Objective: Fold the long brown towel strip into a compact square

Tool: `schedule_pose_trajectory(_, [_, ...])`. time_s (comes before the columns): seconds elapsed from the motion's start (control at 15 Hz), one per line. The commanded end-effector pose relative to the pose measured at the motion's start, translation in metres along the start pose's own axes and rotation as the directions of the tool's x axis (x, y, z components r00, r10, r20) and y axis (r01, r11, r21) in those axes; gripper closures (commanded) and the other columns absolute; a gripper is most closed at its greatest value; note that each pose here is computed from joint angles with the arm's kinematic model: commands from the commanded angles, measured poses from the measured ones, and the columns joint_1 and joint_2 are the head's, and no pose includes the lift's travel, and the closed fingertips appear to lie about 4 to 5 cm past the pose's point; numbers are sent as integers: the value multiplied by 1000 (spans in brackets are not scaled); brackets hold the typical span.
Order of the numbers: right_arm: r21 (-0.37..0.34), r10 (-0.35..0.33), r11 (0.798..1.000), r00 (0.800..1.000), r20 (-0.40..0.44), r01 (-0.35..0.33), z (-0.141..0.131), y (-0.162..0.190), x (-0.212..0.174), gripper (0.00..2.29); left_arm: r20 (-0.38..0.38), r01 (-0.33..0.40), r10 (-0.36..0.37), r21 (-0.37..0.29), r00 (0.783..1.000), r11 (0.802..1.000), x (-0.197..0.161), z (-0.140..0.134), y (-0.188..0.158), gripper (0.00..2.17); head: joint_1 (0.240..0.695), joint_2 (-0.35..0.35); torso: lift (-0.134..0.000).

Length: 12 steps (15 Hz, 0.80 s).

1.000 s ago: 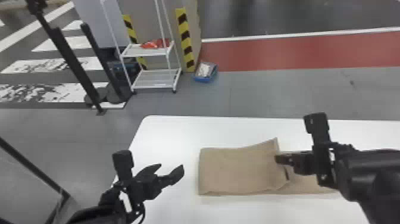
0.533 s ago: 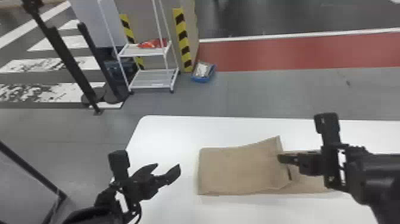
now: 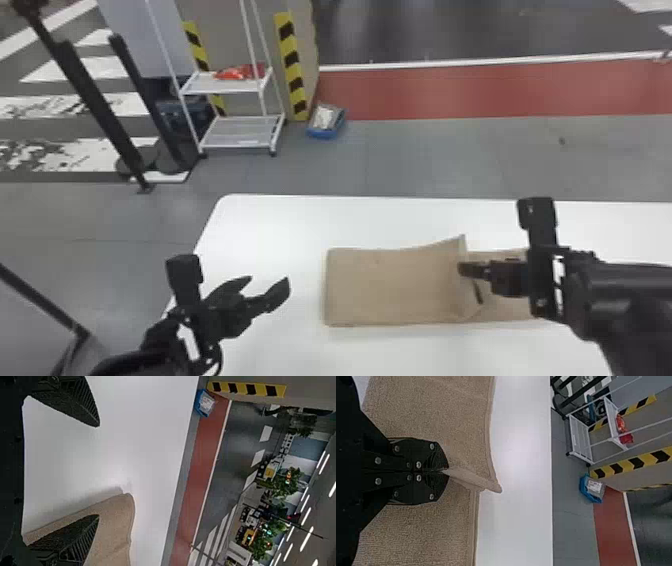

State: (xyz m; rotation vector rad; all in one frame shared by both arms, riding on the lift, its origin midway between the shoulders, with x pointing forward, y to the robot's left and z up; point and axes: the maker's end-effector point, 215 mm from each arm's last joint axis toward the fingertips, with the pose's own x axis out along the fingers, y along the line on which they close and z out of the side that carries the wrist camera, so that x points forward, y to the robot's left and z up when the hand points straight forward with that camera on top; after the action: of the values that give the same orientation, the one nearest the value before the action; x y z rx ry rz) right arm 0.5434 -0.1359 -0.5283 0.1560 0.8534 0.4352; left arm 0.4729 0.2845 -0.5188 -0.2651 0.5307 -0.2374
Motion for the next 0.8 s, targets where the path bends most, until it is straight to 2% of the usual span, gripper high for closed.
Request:
schedule_pose_trajectory(0.0, [28, 9, 1000, 1000, 19, -10, -1, 0, -11, 1170, 4, -4, 4, -7, 1000, 1000, -1, 0, 1, 66, 695, 160, 0])
schedule_pose_trajectory(0.13, [68, -4, 998, 998, 63, 0, 10, -10, -37, 1170, 2, -4, 4, -8, 1000, 1000, -1, -1, 1, 66, 695, 161, 0])
schedule_pose_trajectory(0.33, [112, -16, 994, 999, 41, 11, 0, -27, -35, 1170, 3, 3, -3, -5, 1000, 1000, 3, -1, -2, 66, 695, 142, 0])
schedule_pose_trajectory(0.53, [103, -20, 995, 999, 25, 17, -7, -34, -13, 1170, -2, 11, -11, -1, 1000, 1000, 7, -2, -7, 70, 695, 116, 0])
schedule_pose_trajectory(0.73, [75, 7, 997, 1000, 29, -9, -6, -16, -13, 1170, 1, 0, 0, -5, 1000, 1000, 4, -1, -1, 70, 695, 116, 0])
